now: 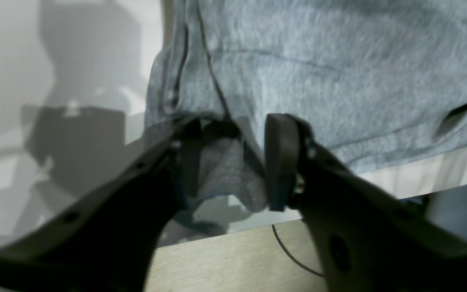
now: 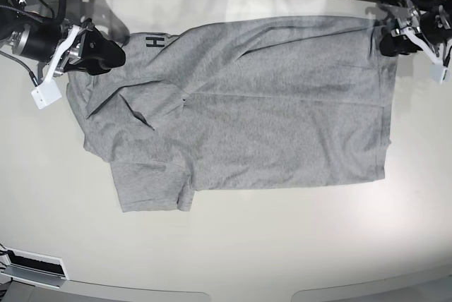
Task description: Layout the t-shirt on the table in an organized manner, then fold the t-shirt properly
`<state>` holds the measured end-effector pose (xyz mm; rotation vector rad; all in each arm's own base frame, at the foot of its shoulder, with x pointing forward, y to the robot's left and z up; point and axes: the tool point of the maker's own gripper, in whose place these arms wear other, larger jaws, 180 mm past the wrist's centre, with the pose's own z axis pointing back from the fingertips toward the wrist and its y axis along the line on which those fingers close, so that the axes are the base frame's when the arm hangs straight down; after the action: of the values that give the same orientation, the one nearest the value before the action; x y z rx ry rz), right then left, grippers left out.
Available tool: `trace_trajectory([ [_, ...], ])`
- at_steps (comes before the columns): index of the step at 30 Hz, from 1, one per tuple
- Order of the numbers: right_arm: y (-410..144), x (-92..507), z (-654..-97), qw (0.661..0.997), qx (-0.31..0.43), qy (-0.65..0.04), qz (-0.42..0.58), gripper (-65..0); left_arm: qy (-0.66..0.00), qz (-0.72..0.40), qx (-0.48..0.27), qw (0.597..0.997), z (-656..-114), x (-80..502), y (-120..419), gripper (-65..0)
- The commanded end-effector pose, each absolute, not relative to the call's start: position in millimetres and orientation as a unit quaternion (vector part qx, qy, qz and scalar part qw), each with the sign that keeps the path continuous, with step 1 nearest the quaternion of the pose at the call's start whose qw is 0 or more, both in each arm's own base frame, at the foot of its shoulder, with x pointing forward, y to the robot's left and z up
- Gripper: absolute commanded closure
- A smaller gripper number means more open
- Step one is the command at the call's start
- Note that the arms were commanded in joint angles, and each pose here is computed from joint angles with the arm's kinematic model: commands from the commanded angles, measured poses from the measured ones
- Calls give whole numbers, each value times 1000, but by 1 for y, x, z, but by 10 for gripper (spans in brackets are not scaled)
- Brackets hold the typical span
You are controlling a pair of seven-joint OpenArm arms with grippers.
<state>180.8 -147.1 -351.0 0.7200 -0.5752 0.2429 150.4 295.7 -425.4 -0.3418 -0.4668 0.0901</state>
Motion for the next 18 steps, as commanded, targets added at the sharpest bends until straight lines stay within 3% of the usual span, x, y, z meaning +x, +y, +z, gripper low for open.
trace_trajectory([
  [1,-149,188,-340,880,347,-298,124,-283,-245,40,-164,955,-419,157,299,-289],
  [18,-148,189,-339,879,349,-301,124,-283,-228,95,-132,960,-436,147,312,-289],
])
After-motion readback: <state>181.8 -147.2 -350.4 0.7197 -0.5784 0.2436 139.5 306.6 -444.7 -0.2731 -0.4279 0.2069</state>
